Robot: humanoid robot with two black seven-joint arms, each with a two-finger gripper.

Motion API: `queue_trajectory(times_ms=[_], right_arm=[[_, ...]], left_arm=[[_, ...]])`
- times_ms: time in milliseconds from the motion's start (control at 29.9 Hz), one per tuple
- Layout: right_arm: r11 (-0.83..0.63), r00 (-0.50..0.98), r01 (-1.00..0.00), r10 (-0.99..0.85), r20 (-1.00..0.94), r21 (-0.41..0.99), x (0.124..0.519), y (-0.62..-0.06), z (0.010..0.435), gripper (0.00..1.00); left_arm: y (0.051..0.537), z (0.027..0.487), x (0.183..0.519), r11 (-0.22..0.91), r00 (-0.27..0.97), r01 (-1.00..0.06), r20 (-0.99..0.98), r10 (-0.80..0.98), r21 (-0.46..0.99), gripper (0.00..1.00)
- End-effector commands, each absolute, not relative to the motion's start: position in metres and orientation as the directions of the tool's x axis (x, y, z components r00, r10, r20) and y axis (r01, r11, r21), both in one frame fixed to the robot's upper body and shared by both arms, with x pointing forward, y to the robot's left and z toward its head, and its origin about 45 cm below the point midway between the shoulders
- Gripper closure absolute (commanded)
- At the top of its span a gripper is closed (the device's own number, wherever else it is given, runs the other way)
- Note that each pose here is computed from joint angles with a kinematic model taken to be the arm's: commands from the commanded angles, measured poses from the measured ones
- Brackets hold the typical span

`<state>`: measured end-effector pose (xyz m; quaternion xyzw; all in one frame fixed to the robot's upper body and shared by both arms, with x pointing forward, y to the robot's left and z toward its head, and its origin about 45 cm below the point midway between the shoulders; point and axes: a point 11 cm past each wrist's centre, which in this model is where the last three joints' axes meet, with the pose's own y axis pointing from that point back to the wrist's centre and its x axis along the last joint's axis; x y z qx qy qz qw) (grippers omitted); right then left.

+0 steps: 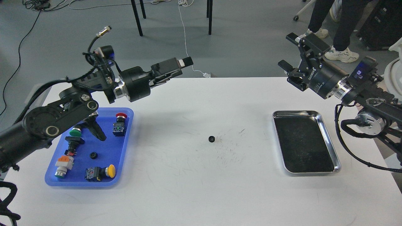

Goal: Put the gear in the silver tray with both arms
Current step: 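Reach the right gripper toward the black gear on the table, then lower the right gripper and grasp the black gear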

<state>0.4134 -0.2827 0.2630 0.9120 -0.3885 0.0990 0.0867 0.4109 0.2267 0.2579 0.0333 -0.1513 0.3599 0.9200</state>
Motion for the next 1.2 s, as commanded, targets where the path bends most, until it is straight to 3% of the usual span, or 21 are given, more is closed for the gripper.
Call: queue_trajectory(times_ms=[0,234,334,501,802,1170], right_arm=[[-0.756,0.754,-0.623,-0.511,0.414,0.201,0.411,-0.268,0.263,0.02],[-0.766,0.792,-0.382,0.018,0.611,0.517,0.412,-0.212,0.263,0.02],[-0.729,0.730,-0.263,0.279,0.624,0.633,0.407,-0.167,0.256,0.02],[-0.631,0.592,-0.189,0.538,0.600,0.752,0.406,-0.124,0.236,0.02],[-0.659,0.371,-0.191,0.638,0.675,0.727,0.389,-0.084,0.173,0.03],[-0.694,0.371,-0.220,0.590,0.717,0.685,0.384,-0.090,0.148,0.03]], left_arm=[[0.262,0.259,0.407,0.627,0.605,-0.767,0.170,0.778,-0.138,0.02],[0.304,0.265,0.403,0.459,0.483,-0.854,-0.045,0.875,-0.244,0.02],[0.311,0.259,0.404,0.408,0.444,-0.889,-0.166,0.881,-0.209,0.02],[0.316,0.257,0.403,0.379,0.421,-0.900,-0.205,0.884,-0.214,0.02],[0.313,0.258,0.402,0.386,0.429,-0.896,-0.206,0.880,-0.218,0.02],[0.304,0.253,0.399,0.392,0.438,-0.893,-0.230,0.869,-0.219,0.02]])
